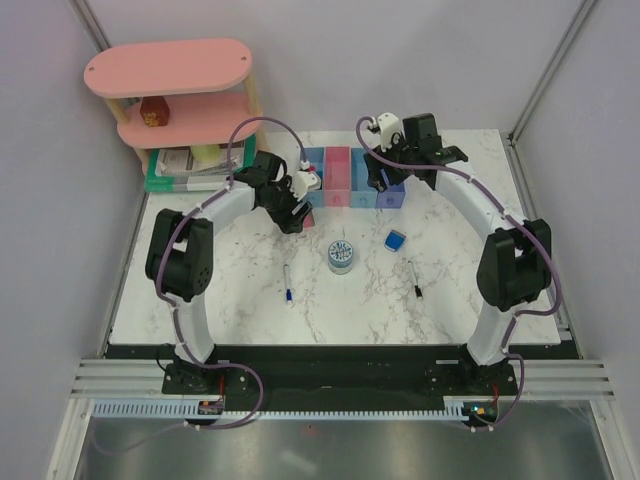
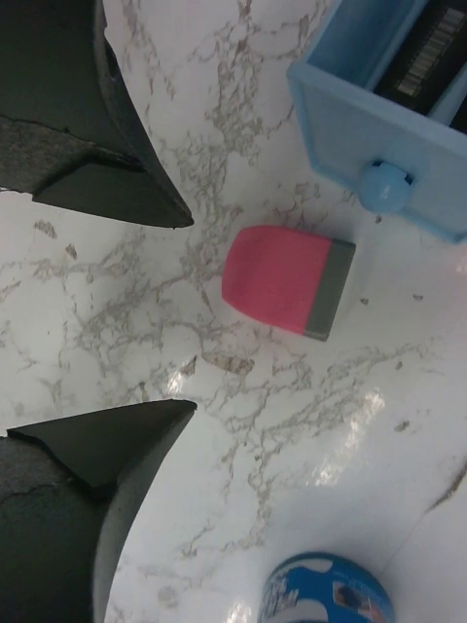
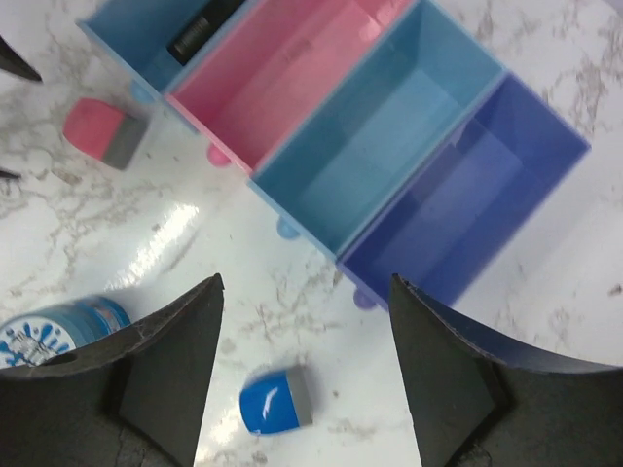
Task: Sort the stationery into containers
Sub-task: Pick up the stationery from the center of the board.
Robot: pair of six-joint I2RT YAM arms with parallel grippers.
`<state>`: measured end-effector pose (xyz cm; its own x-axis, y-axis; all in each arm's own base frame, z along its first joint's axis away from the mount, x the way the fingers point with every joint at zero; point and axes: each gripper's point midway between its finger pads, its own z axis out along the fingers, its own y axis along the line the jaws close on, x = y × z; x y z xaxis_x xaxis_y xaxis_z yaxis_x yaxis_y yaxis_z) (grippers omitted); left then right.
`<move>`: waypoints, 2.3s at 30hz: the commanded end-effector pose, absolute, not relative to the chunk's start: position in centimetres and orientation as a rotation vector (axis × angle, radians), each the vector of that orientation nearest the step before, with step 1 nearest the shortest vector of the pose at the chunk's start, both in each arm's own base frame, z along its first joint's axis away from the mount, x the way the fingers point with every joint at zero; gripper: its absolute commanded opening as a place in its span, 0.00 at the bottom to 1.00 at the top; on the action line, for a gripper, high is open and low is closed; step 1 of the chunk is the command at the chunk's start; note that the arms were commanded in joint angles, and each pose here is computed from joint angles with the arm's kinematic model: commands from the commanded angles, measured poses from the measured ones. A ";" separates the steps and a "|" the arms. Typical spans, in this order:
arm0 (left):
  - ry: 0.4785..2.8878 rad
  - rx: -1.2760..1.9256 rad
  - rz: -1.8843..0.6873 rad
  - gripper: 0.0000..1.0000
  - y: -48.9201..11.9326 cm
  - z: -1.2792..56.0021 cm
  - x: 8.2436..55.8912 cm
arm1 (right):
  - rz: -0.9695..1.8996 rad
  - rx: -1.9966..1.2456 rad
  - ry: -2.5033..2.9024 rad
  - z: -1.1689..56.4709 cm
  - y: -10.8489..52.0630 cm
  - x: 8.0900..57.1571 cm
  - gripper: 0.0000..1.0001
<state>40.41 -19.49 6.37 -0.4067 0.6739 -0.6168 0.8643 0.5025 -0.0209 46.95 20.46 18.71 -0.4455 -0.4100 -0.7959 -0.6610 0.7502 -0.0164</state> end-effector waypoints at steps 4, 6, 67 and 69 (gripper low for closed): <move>2.101 1.357 -0.273 0.82 -19.1 6.3 45.5 | 0.325 -0.825 2.105 20.7 18.3 44.4 0.77; 2.067 1.397 -0.290 0.83 -19.6 6.2 45.4 | 0.323 -0.815 2.110 20.8 18.1 44.5 0.77; 1.860 1.363 -0.415 0.07 -22.7 18.7 42.8 | 0.303 -0.421 2.277 13.7 14.5 55.0 0.71; 1.873 1.334 -0.415 0.07 -22.6 19.2 42.9 | 0.304 -0.440 2.296 12.4 15.1 55.1 0.70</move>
